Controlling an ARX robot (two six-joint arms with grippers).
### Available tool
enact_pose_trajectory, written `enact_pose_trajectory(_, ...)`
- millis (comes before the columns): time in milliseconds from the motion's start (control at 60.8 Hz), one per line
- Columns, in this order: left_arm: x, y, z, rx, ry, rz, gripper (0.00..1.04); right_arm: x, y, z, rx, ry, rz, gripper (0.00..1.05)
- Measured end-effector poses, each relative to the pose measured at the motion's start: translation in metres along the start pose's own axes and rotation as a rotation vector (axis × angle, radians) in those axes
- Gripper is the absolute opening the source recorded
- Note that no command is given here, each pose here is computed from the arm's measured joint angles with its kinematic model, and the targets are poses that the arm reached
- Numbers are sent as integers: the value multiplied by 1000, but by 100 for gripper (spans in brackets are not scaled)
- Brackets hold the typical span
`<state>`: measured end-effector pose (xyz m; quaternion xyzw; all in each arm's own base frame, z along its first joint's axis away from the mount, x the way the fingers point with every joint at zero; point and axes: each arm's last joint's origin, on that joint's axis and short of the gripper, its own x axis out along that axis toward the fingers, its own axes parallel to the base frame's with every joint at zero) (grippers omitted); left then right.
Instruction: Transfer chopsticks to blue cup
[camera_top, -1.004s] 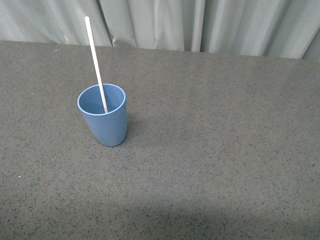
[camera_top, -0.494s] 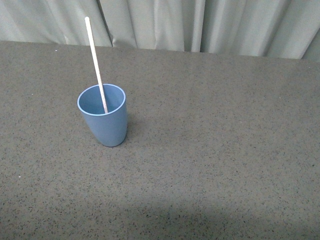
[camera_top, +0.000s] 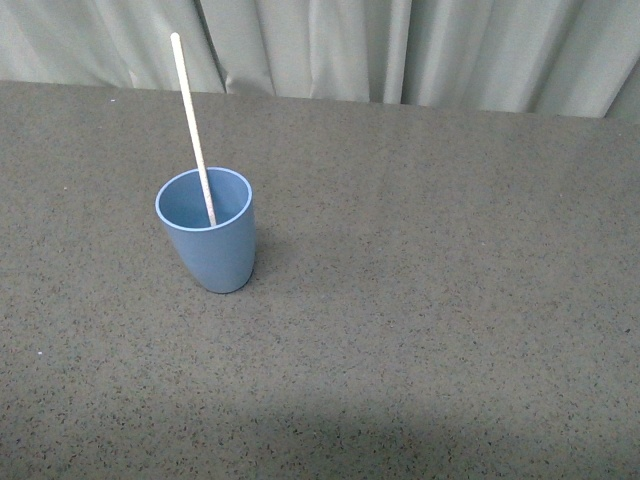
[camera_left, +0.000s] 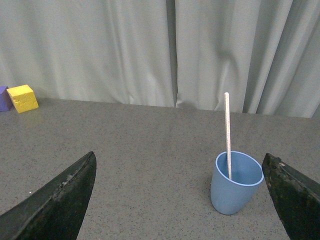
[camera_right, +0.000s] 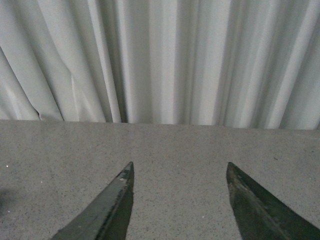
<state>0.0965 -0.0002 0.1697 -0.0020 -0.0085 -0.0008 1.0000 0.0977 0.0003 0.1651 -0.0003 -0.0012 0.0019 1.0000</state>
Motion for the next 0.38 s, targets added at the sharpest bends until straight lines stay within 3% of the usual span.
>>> enact_pose_trajectory(247,0,0,0,0,0,0,98,0,0,0,0,0,0,97)
enact_pose_trajectory(378,0,0,0,0,0,0,98,0,0,0,0,0,0,95)
